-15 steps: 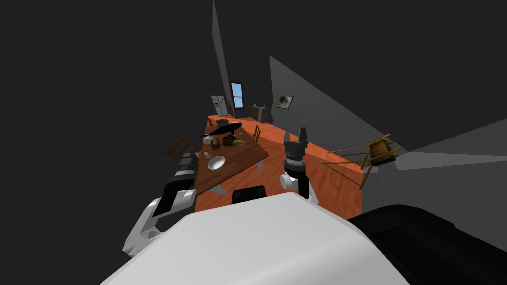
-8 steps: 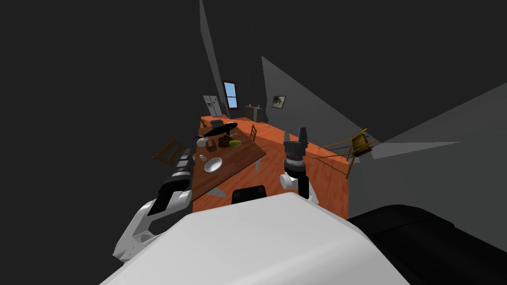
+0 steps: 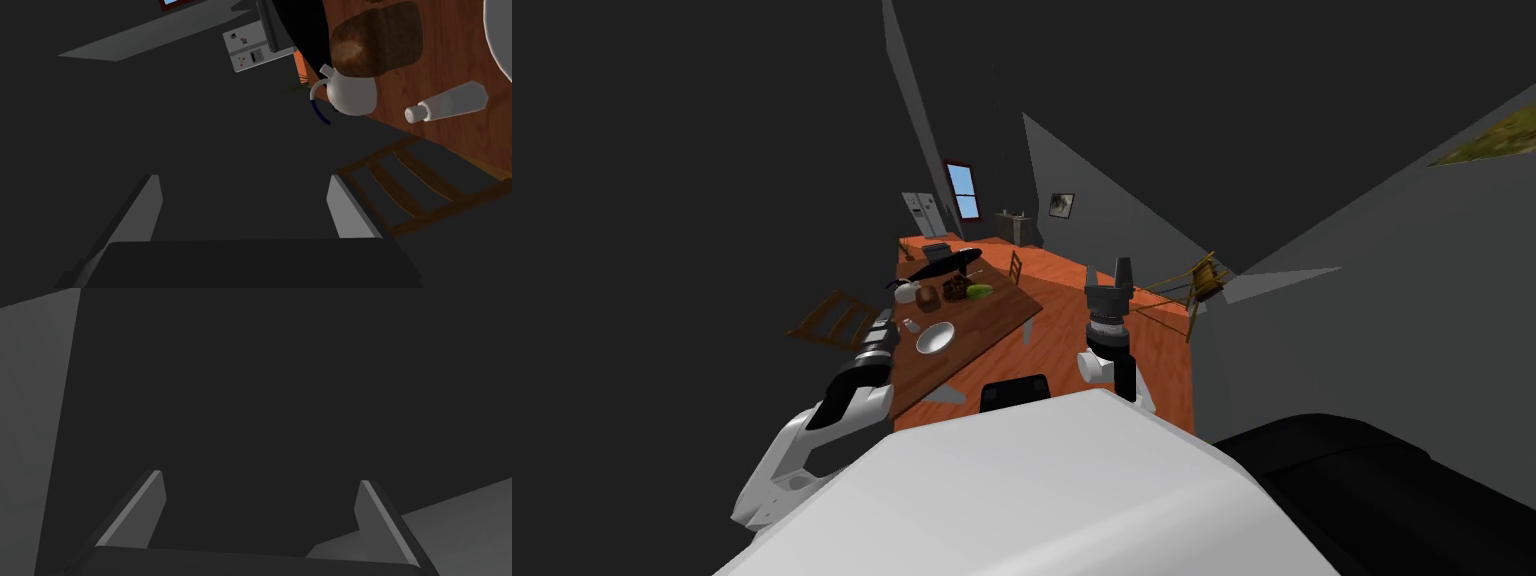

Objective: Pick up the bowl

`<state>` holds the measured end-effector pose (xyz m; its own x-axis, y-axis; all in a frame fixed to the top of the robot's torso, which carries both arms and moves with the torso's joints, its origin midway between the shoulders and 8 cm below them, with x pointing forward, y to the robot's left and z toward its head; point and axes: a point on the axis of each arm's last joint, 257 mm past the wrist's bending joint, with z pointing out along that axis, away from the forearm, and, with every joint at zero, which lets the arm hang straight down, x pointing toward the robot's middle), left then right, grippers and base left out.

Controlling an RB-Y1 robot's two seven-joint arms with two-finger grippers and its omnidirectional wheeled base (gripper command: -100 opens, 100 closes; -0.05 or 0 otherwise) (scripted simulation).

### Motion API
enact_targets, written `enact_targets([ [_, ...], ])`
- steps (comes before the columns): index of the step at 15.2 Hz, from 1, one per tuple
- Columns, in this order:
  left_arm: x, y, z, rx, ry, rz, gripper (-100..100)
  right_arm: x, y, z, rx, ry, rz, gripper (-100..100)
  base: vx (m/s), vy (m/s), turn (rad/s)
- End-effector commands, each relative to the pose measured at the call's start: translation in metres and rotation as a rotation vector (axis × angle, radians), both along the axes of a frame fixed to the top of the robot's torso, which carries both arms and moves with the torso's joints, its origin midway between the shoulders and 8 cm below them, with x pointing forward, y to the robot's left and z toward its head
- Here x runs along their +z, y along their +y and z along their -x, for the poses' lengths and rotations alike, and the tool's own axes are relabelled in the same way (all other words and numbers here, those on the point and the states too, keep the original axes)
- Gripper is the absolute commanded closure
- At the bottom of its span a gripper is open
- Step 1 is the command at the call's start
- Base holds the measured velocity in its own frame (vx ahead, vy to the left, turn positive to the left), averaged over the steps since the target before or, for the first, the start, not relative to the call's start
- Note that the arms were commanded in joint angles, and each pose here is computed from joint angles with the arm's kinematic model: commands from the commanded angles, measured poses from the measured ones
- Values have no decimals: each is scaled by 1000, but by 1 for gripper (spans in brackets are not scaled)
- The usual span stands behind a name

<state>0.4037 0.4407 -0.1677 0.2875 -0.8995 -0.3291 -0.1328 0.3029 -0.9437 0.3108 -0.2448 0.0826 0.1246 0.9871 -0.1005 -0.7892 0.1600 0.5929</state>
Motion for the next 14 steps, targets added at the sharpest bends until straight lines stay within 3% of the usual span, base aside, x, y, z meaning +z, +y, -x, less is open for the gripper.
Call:
enact_targets([
  [1,-12,17,7,42,45,20,-100,0,0,0,0,0,0,0,-23,29,-200],
  [4,-21,20,9,56,77,31,-100,0,0,0,0,0,0,0,-19,25,-122],
  [5,-31,34,15,91,109,50,-100,0,0,0,0,0,0,0,-16,13,-200],
  [7,-37,36,17,100,132,57,-100,0,0,0,0,0,0,0,-23,24,-178],
  [8,-46,49,23,133,156,76,-100,0,0,0,0,0,0,0,-29,28,-242],
  [11,-54,51,26,146,186,86,-100,0,0,0,0,0,0,0,-21,24,-98],
  [12,-63,63,34,181,214,109,-100,0,0,0,0,0,0,0,-14,14,-213],
  [14,-70,65,37,192,240,118,-100,0,0,0,0,0,0,0,-18,25,-182],
])
